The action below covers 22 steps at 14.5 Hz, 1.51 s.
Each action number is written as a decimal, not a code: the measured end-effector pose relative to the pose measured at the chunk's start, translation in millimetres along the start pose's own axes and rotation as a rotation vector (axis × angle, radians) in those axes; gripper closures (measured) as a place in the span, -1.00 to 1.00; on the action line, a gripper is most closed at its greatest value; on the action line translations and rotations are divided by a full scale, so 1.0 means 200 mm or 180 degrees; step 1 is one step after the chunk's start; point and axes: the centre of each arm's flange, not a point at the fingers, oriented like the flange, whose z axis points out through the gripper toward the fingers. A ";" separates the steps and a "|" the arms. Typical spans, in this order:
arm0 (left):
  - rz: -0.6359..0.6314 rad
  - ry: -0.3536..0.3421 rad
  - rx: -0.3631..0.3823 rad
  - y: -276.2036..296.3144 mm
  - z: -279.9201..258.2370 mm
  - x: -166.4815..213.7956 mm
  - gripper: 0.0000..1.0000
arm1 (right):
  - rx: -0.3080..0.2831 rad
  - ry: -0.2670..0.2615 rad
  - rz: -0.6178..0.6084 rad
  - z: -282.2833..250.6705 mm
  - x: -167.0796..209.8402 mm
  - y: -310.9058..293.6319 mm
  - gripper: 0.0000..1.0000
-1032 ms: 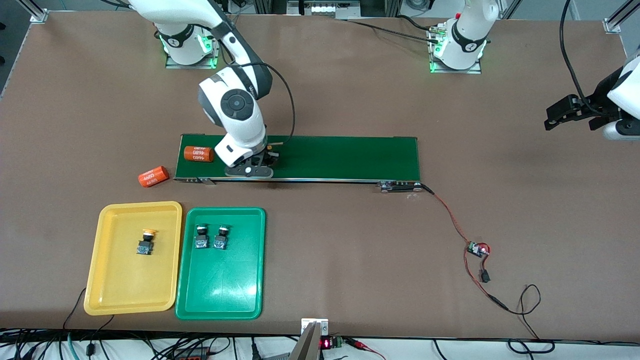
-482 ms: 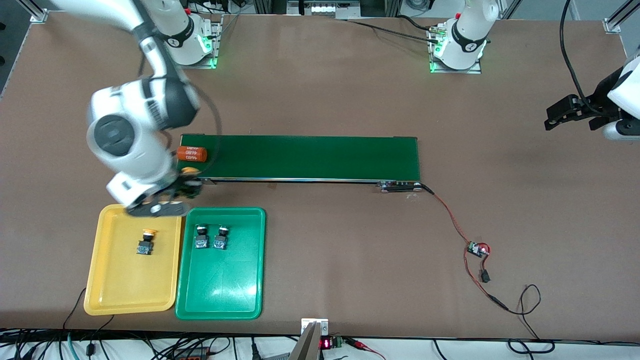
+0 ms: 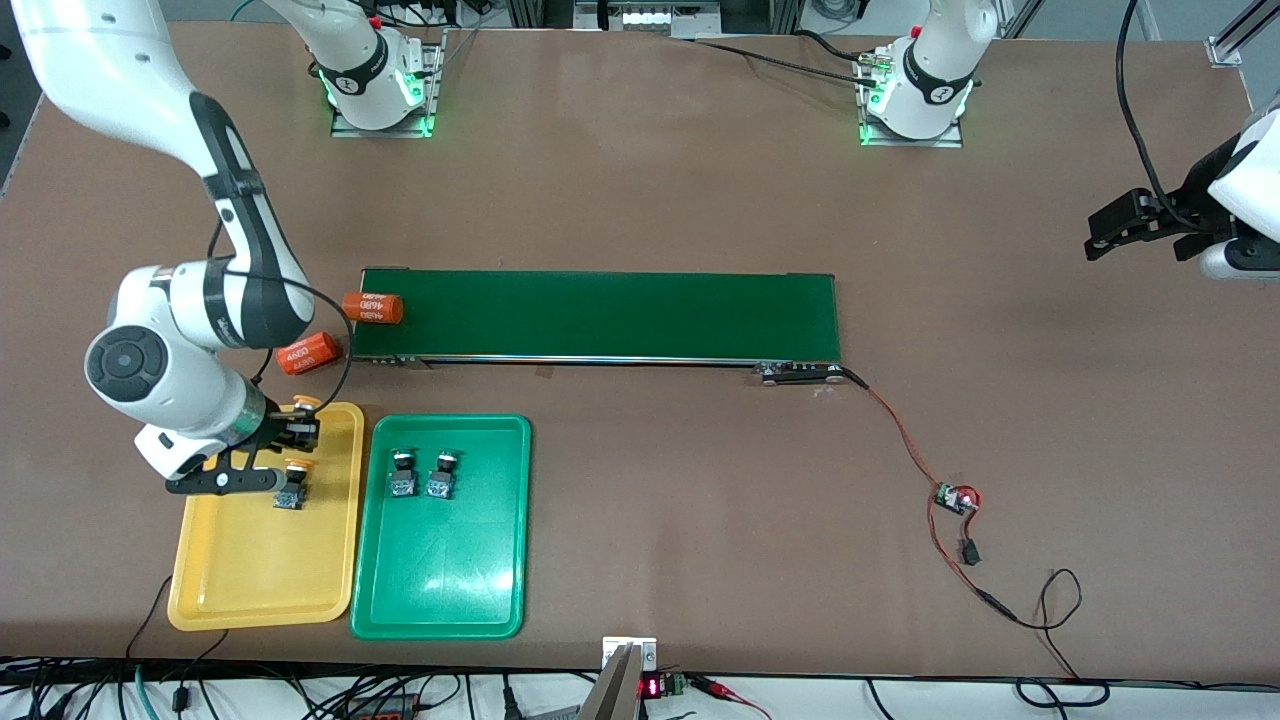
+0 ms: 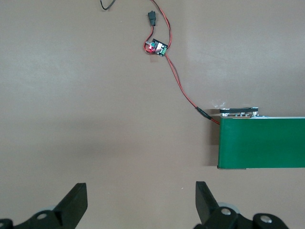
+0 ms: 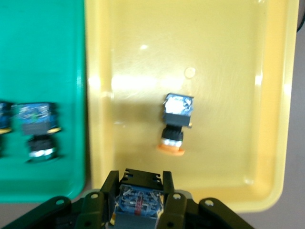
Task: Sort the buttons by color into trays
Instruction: 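Lower the orange button into the yellow tray and open the right gripper, then raise the right gripper up away from the yellow tray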
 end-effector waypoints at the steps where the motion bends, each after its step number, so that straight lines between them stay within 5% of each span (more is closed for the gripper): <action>1: 0.0002 -0.0001 0.0000 0.00 0.00 0.00 -1.00 | -0.0013 0.0019 0.0000 0.06 0.00 0.02 0.18; 16: 0.0052 -0.0008 0.0002 0.05 0.01 0.00 -1.00 | -0.0018 0.0177 -0.0020 0.21 0.04 0.02 0.18; 22: 0.0035 -0.0008 0.0001 0.03 0.01 0.00 -1.00 | -0.0018 0.0208 -0.0014 0.19 0.05 0.02 -0.82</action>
